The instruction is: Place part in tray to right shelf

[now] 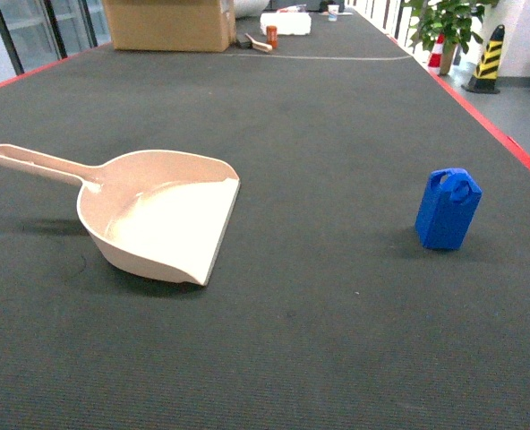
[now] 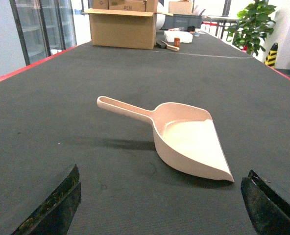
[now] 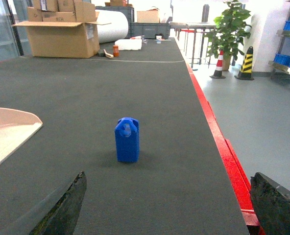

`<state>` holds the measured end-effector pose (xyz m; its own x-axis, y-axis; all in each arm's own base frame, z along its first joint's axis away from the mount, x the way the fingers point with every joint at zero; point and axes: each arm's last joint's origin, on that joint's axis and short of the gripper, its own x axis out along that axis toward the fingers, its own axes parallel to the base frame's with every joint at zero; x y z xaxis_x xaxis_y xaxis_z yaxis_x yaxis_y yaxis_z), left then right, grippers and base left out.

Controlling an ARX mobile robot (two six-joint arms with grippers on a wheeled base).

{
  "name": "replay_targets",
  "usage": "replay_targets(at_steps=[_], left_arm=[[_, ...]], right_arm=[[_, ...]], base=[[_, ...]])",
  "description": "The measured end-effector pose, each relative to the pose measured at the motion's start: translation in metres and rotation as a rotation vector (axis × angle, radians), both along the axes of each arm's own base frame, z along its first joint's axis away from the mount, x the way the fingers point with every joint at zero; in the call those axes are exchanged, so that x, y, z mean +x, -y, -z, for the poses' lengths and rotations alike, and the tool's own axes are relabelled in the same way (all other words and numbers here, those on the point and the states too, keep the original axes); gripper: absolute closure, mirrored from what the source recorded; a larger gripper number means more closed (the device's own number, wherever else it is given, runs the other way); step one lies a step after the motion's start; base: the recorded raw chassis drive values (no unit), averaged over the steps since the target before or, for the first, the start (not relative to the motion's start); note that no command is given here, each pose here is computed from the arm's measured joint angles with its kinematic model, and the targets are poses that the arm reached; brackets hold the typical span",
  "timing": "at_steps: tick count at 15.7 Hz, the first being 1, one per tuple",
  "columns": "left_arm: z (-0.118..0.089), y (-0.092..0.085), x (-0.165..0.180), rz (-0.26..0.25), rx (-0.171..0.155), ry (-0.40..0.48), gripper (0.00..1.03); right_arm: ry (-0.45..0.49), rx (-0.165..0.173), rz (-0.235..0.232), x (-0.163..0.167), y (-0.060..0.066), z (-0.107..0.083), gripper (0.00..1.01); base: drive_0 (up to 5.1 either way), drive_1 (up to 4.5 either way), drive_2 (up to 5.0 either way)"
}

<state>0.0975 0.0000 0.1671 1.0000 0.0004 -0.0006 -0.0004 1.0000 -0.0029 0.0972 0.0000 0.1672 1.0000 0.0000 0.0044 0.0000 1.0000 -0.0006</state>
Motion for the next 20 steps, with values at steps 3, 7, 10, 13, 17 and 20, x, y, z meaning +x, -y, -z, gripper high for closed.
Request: replay_targets(at_steps=[3, 7, 10, 13, 17, 20], left_arm=[[0.0000, 0.0000, 0.0000, 0.000, 0.000, 0.000, 0.05], [0.0000, 0.0000, 0.0000, 0.000, 0.000, 0.000, 0.05], [0.0000, 0.0000, 0.0000, 0.000, 0.000, 0.000, 0.05], [0.0000, 0.0000, 0.0000, 0.000, 0.000, 0.000, 0.05], [0.0000, 0.0000, 0.0000, 0.000, 0.000, 0.000, 0.05], [0.0000, 0.0000, 0.0000, 0.000, 0.000, 0.000, 0.05]], right_arm=[[0.000, 0.000, 0.000, 0.0000, 0.0000, 0.0000, 0.03], [0.000, 0.000, 0.000, 0.0000, 0.0000, 0.0000, 0.03], [0.000, 0.000, 0.000, 0.0000, 0.0000, 0.0000, 0.03], [0.000, 0.000, 0.000, 0.0000, 0.0000, 0.0000, 0.03], [0.000, 0.000, 0.000, 0.0000, 0.0000, 0.0000, 0.03], [0.000, 0.000, 0.000, 0.0000, 0.0000, 0.0000, 0.03]], base=[[0.0, 0.00, 0.0], [0.0, 0.00, 0.0], [0.0, 0.00, 0.0], [0.0, 0.00, 0.0], [0.0, 0.00, 0.0], [0.0, 0.00, 0.0]])
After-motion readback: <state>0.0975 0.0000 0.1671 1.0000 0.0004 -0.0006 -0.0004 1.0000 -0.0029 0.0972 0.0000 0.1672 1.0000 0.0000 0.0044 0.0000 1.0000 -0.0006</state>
